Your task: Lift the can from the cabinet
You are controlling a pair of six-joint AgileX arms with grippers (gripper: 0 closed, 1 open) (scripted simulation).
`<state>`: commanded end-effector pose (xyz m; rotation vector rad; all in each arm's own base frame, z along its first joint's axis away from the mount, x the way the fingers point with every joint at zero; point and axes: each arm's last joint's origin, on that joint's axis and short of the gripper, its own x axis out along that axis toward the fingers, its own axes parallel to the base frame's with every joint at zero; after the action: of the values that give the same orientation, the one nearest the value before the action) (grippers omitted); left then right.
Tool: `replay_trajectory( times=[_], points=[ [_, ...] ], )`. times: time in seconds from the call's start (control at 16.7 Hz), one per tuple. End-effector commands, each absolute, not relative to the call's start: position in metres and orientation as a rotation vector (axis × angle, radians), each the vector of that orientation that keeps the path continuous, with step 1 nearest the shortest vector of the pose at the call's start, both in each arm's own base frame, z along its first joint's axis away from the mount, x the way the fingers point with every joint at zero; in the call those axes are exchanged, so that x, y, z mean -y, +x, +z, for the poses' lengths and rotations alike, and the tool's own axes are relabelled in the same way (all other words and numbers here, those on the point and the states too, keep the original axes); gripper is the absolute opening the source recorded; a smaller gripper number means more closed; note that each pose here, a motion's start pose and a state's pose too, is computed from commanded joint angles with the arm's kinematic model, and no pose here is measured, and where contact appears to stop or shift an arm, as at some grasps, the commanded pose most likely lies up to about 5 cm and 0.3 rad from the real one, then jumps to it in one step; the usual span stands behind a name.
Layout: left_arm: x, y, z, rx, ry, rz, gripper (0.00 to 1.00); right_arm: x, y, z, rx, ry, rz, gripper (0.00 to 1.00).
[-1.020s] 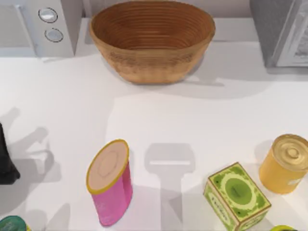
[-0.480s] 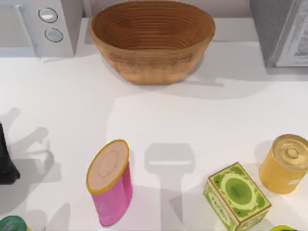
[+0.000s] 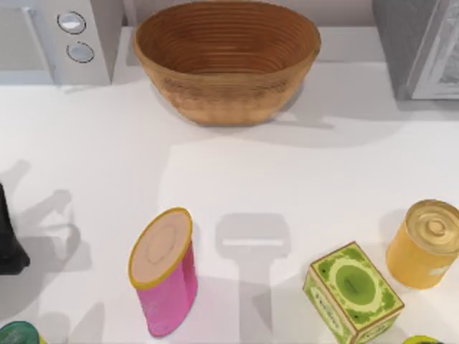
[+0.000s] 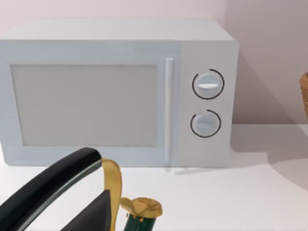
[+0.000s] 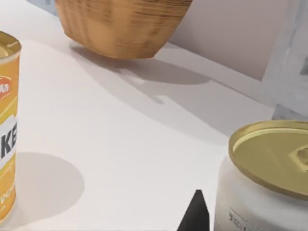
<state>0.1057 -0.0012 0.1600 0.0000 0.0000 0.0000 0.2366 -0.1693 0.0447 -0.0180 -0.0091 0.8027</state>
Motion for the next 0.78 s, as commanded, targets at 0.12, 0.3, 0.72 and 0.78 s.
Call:
replay_trajectory(
  times=[0.12, 0.3, 0.72, 0.78],
  points=[
    [0.001, 0.106, 0.160, 0.000, 0.000, 0.000, 1.00, 0.169, 0.243, 0.044, 0.008, -0.008, 0.786, 0.00],
    [0.001, 0.106, 0.160, 0.000, 0.000, 0.000, 1.00, 0.169, 0.249, 0.044, 0.001, 0.001, 0.769, 0.00],
    [0.001, 0.106, 0.160, 0.000, 0.000, 0.000, 1.00, 0.169, 0.250, 0.044, 0.000, 0.001, 0.767, 0.23],
    [0.001, 0.106, 0.160, 0.000, 0.000, 0.000, 1.00, 0.169, 0.250, 0.044, 0.000, 0.001, 0.767, 0.30]
  ],
)
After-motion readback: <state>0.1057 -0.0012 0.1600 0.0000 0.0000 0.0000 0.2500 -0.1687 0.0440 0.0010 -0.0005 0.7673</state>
